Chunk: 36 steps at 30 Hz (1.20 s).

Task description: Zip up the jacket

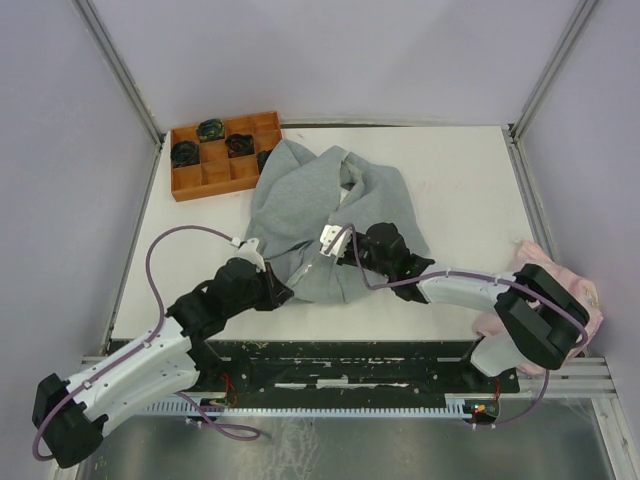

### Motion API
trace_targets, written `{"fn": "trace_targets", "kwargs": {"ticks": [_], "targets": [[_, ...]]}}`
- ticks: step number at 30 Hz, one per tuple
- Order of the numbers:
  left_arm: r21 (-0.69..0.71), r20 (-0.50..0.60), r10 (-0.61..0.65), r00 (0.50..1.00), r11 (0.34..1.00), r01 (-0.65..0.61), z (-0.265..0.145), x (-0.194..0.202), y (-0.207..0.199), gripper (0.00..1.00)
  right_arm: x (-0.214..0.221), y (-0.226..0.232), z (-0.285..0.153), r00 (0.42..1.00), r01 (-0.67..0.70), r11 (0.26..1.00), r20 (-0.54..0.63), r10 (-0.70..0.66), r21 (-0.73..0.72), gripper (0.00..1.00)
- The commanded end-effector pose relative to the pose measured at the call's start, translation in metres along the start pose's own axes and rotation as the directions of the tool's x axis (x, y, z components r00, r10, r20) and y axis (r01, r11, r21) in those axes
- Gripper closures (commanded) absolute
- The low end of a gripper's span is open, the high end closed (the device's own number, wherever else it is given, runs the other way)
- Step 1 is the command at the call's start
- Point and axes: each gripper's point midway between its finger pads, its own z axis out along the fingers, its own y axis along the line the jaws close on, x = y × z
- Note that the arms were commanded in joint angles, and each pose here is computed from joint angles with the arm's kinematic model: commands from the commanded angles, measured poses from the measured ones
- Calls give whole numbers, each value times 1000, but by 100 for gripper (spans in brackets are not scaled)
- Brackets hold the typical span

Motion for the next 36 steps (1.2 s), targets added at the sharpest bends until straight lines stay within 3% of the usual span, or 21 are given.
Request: {"fn": "trace_targets", "kwargs": {"ticks": [1,6,12,18,21,26,31,36], "targets": [[-141,35,30,999,990,-25,-13,-19,14,97,-16,-88,-29,998,57,962,-42,-48,268,100],[-222,174,167,970,967,-126,-36,-86,-4,97,-50,-136,-59,994,108,936,-40,-100,335,100],[-333,270,349,897,908,-253,-74,-168,-36,97,-102,-177,-104,983,173,899,-17,-181,402,100],[-346,402,408,820,897,-277,-115,-226,-71,97,-149,-193,-148,972,204,894,22,-232,400,100],[-351,391,410,824,894,-278,-104,-218,-64,97,-144,-178,-150,976,190,920,37,-215,342,100],[-372,302,366,880,895,-244,-64,-178,-30,97,-89,-135,-126,994,110,963,-4,-113,245,100],[-422,246,302,921,889,-179,-39,-146,9,97,-44,-121,-110,999,19,956,-52,-3,294,100],[-496,219,273,937,858,-134,-35,-141,38,97,-13,-129,-103,989,-19,935,-128,68,353,100]]}}
